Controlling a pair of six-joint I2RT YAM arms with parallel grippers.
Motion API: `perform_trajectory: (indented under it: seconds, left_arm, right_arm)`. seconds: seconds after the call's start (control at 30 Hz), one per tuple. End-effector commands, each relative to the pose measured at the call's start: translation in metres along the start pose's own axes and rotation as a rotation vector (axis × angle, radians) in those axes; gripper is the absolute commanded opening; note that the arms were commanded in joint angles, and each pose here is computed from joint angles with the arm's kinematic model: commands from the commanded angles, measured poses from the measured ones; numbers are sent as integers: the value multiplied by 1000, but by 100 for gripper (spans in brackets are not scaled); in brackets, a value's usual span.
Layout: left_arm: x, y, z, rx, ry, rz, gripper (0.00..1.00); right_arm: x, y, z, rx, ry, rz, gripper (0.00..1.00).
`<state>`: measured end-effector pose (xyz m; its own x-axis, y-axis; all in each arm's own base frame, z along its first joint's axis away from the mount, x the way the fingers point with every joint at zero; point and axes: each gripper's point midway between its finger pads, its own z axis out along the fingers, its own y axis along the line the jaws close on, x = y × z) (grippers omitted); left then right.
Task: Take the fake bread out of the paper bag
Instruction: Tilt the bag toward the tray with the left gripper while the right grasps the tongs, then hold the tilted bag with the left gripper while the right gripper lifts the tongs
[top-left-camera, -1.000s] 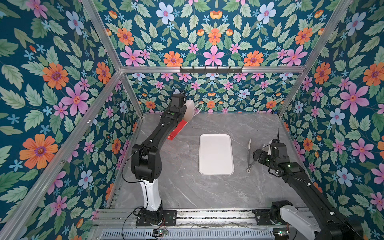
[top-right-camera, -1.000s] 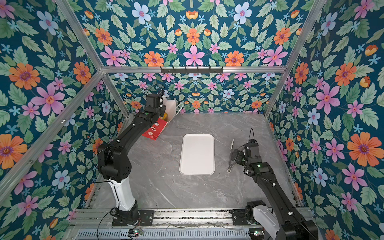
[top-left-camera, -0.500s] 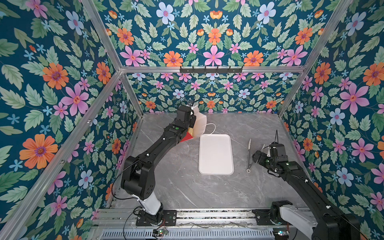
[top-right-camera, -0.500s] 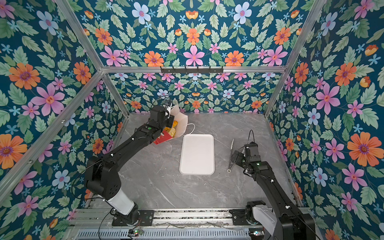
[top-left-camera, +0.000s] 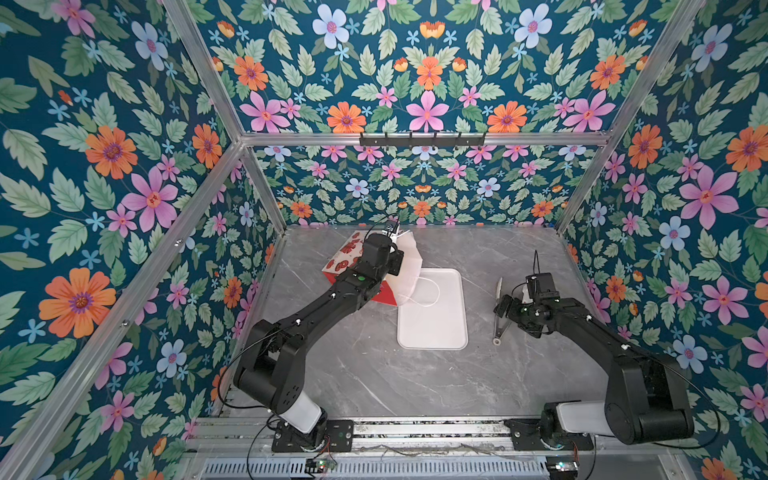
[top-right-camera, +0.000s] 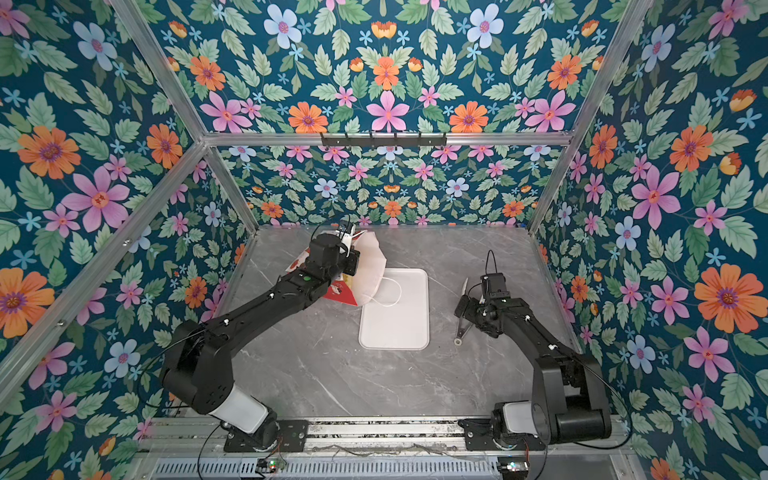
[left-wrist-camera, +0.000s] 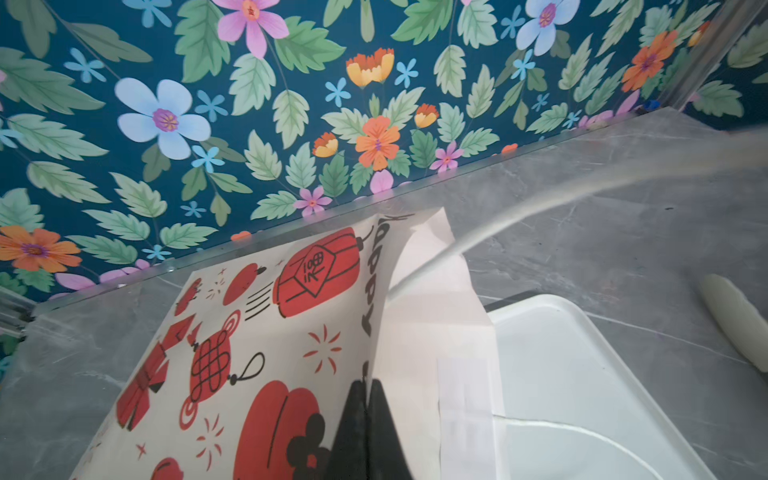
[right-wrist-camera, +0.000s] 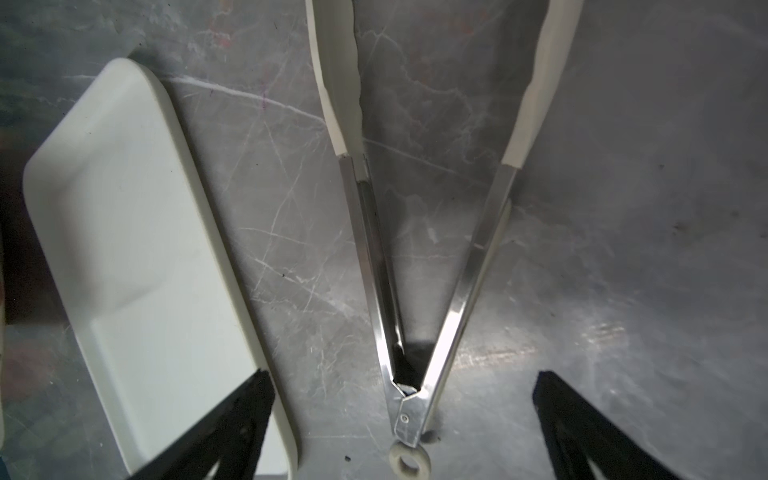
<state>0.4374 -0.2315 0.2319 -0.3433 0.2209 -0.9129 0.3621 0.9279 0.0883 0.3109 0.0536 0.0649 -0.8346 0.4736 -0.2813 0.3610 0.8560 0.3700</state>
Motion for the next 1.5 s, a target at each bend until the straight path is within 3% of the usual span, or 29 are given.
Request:
perform_trajectory:
  seconds: [0.0, 0.2, 0.4, 0.5, 0.53, 0.6, 0.73, 0.9, 1.07, 1.13, 1.3, 1.47]
  left_arm:
    - [-14, -10, 2, 47, -70, -36, 0]
    - [-9, -15, 5, 65, -77, -46, 0]
    - [-7, -13, 2, 55, -82, -40, 0]
    - [-6, -12, 1, 51, -82, -33, 0]
    - [-6, -12, 1, 49, -83, -31, 0]
    - [-6, -11, 0, 46, -83, -28, 0]
    - [-6, -10, -1, 42, -88, -24, 0]
    - [-6, -9, -1, 36, -90, -3, 0]
    - [-6, -9, -3, 37, -91, 38, 0]
    - [-5, -9, -5, 40, -85, 66, 0]
    - [6, -12, -13, 66, -68, 124, 0]
    - [25, -18, -22, 111, -50, 133, 0]
  right_arm:
    - [0, 2, 8, 12, 31, -12, 99]
    - [6, -5, 25, 141, 103, -79, 96]
    - [11, -17, 48, 221, 158, -68, 84]
    - [13, -23, 53, 256, 176, -59, 63]
    - [14, -22, 53, 257, 180, -59, 49]
    - [13, -20, 51, 263, 188, -83, 31]
    - [13, -15, 50, 253, 204, -188, 19]
    - [15, -2, 44, 276, 237, -447, 19]
    - [10, 0, 49, 323, 224, -517, 21]
    - [9, 6, 50, 292, 205, -519, 25]
    - [13, 13, 48, 230, 169, -491, 50]
    - [22, 14, 47, 190, 167, -440, 66]
